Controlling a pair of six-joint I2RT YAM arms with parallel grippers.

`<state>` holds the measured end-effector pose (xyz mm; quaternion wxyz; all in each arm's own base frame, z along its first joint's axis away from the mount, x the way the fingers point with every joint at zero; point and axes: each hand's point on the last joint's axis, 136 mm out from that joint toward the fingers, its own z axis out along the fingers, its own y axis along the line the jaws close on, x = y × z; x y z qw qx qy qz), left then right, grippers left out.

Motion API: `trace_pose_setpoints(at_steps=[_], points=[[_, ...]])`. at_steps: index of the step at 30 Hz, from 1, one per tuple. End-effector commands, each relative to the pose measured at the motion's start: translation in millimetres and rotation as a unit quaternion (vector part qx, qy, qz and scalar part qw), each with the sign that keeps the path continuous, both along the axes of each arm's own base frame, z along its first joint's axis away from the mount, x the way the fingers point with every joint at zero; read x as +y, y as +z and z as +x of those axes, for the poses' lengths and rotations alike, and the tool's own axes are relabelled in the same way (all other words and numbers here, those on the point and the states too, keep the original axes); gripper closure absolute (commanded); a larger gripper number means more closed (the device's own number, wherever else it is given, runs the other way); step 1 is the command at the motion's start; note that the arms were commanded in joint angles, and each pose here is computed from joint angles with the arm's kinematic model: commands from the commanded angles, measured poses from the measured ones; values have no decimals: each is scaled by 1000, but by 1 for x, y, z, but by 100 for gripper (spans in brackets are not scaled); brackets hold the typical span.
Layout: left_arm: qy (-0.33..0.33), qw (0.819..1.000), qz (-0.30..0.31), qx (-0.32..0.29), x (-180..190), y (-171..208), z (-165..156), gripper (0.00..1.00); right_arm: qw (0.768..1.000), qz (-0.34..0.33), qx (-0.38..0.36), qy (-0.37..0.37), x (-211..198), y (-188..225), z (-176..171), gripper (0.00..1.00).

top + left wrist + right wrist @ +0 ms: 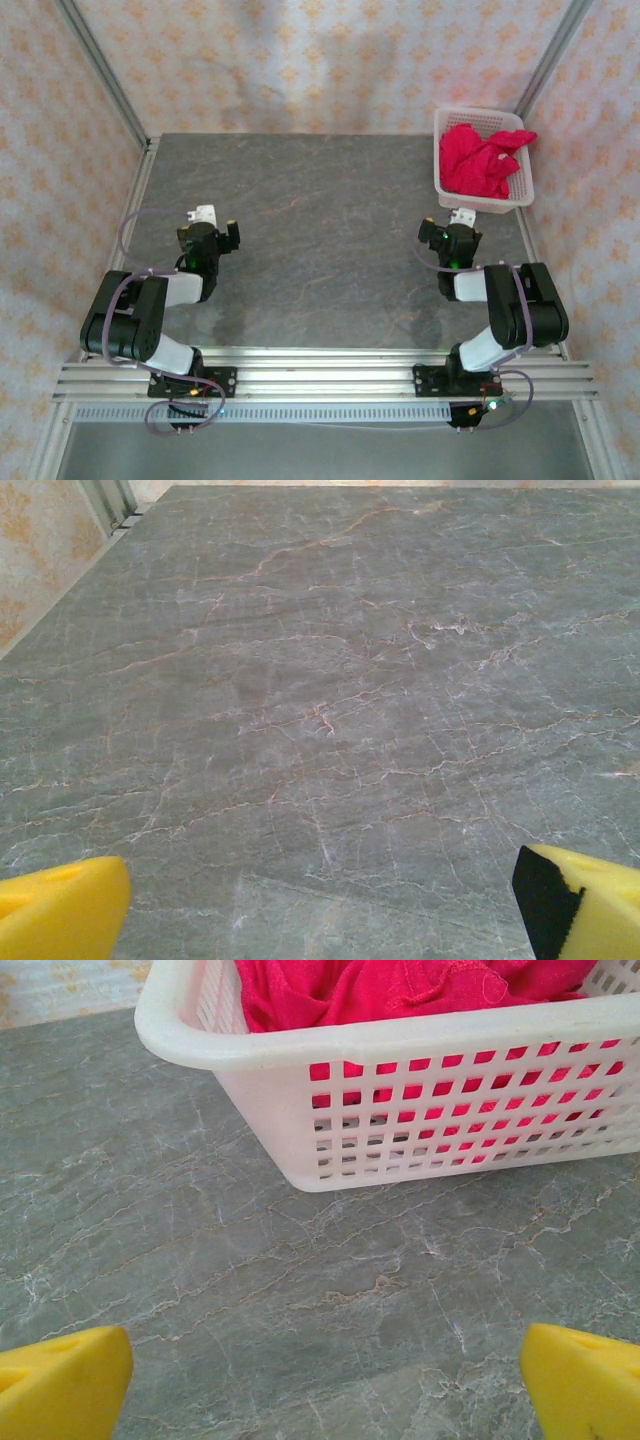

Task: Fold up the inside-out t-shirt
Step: Pick up the T-shirt from the basket.

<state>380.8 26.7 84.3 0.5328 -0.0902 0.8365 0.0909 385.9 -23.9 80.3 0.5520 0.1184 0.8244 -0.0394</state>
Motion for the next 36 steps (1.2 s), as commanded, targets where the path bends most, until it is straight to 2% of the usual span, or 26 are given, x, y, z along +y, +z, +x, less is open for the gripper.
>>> trace_pose_setpoints(at_steps=[1,5,7,10,11,14,15,17,22,25,28,31,34,36], points=[[21,999,17,-22,9,16,8,0,998,-17,-44,-28,-7,23,3,1],[69,997,20,19,15,66,1,0,992,-72,-66,-78,-8,74,-24,1],[65,998,-11,23,8,93,-5,0,988,-44,-74,-127,-20,102,-38,1],[87,994,-62,38,7,116,-21,0,968,18,-101,-230,-44,137,-54,1],[66,994,-72,49,0,118,-22,0,963,45,-92,-249,-47,140,-57,1],[-77,989,-117,55,-50,122,-15,0,975,109,-71,-181,-33,155,-23,1],[-110,984,-130,52,-62,127,-14,0,975,121,-55,-181,-33,158,-12,1],[-126,980,-145,54,-70,131,-13,0,972,120,-10,-203,-41,158,10,1],[-108,980,-142,90,-65,135,-12,0,958,122,70,-248,-61,151,63,1],[-102,981,-142,81,-61,141,-14,0,943,177,106,-263,-76,127,91,5],[-46,985,-149,69,-45,142,-18,0,926,216,139,-276,-90,101,115,12],[85,981,-162,71,-8,131,-31,0,922,206,165,-285,-99,81,136,14],[119,976,-170,62,6,125,-35,0,922,190,187,-281,-103,60,153,14],[119,974,-185,48,6,122,-34,0,920,182,205,-281,-107,45,162,15]])
